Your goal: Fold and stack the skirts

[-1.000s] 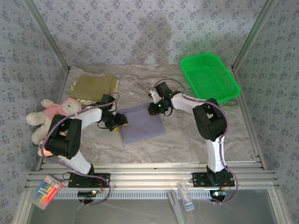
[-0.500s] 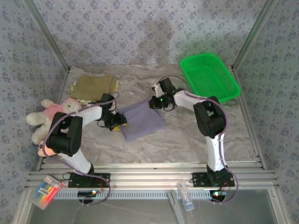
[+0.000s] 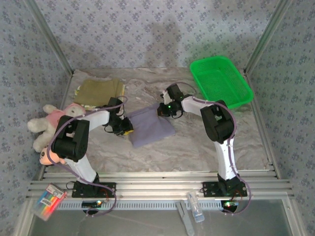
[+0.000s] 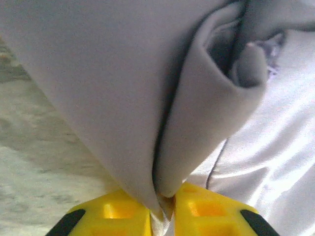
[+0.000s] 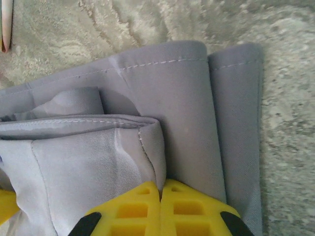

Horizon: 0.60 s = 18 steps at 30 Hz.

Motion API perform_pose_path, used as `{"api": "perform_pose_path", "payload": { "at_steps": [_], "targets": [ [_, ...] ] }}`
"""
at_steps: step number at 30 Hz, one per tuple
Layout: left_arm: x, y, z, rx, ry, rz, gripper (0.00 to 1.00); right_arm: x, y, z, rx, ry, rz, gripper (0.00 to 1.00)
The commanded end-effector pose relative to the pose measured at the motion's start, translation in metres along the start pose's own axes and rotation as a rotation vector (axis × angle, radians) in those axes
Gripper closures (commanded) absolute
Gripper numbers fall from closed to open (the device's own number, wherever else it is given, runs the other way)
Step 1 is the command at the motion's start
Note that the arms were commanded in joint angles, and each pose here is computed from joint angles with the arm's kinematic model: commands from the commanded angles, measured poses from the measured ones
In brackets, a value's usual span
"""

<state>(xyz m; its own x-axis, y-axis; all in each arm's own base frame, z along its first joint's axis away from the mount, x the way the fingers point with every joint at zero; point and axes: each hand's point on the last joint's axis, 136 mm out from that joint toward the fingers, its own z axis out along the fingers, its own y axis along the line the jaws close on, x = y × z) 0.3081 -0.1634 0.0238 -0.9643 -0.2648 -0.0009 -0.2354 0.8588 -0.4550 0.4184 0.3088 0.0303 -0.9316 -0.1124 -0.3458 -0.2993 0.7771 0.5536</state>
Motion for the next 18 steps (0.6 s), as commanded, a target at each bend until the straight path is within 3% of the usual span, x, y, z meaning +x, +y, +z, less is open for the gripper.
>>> {"api": "perform_pose_path", "payload": {
  "at_steps": [1,4,9,10,12,13,14,18],
  "targets": [
    [-0.011,-0.014,-0.008,0.022,-0.041,0.024,0.90,0.014,-0.017,0.004,0.044,0.022,0.055,1.00],
    [-0.011,-0.002,-0.017,-0.062,-0.077,0.022,1.00,0.013,-0.014,-0.003,0.027,-0.004,0.072,1.00],
    [-0.011,-0.003,-0.034,-0.162,-0.133,0.088,1.00,-0.002,0.001,-0.037,0.003,-0.096,0.057,0.95],
    [-0.011,-0.004,-0.037,-0.192,-0.140,0.111,1.00,-0.005,0.003,-0.044,-0.001,-0.116,0.056,0.89],
    [-0.017,-0.008,-0.046,-0.288,-0.185,0.180,1.00,-0.012,0.006,-0.063,-0.004,-0.158,0.065,0.64],
    [-0.017,-0.009,-0.050,-0.337,-0.190,0.208,1.00,-0.015,0.007,-0.071,-0.003,-0.177,0.069,0.42],
    [-0.021,-0.009,-0.055,-0.395,-0.206,0.241,1.00,-0.018,0.006,-0.081,0.005,-0.203,0.073,0.02],
    [-0.044,-0.008,-0.078,-0.628,-0.269,0.357,1.00,-0.026,0.003,-0.120,0.033,-0.294,0.108,0.00]
  ]
}}
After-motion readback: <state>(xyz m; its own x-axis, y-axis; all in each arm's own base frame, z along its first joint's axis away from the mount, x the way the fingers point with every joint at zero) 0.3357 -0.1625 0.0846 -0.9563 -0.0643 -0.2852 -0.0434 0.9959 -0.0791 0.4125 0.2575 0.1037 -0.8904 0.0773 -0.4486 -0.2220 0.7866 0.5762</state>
